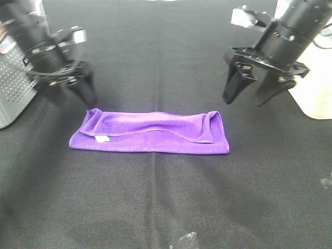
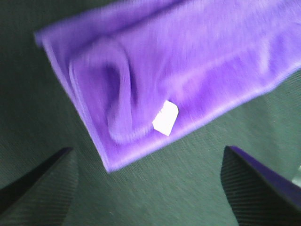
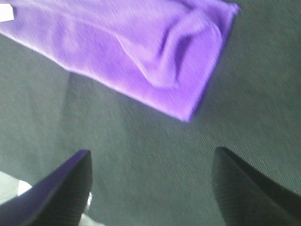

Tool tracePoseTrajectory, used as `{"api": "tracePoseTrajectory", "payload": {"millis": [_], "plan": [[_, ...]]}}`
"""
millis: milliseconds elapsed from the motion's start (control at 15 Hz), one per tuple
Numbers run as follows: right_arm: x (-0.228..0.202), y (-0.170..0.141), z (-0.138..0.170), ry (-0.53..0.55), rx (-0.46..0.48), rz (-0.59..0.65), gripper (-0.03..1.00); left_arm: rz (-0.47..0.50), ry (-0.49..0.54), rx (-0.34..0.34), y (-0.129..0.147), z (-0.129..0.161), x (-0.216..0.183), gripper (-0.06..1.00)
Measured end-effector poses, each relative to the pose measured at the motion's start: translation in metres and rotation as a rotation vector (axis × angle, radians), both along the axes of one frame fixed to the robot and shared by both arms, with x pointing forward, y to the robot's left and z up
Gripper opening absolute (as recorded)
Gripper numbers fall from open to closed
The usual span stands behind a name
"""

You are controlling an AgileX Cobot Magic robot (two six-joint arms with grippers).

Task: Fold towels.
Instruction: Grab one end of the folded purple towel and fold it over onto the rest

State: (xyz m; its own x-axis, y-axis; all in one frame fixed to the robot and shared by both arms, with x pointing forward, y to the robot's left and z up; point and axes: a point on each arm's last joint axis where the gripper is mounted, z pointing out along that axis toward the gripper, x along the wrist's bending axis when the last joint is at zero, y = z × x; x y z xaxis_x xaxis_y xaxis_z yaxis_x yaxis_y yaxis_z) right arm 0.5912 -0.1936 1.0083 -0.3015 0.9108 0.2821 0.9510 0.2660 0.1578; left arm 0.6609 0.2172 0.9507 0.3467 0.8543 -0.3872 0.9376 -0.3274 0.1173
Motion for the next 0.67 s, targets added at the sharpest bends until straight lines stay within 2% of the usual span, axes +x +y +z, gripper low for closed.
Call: {"api": "tracePoseTrajectory", "payload": {"millis": [133,267,400,667], "plan": [[-0.005,-0.001,0.012,-0.02,0.003,0.002,0.68,0.04,-0.004,-0.126,0.019,-0.003,-0.007,0.76],[-0.011,-0.002,0.024,-0.038,0.01,0.0,0.68,0.054,-0.017,-0.197,0.029,-0.005,-0.007,0.76],[-0.016,-0.003,0.031,-0.023,0.012,-0.004,0.68,0.053,-0.034,-0.197,0.03,-0.006,-0.006,0.76],[-0.027,-0.005,0.047,-0.03,0.019,0.004,0.68,0.046,-0.002,-0.189,0.03,-0.026,-0.003,0.76]]}}
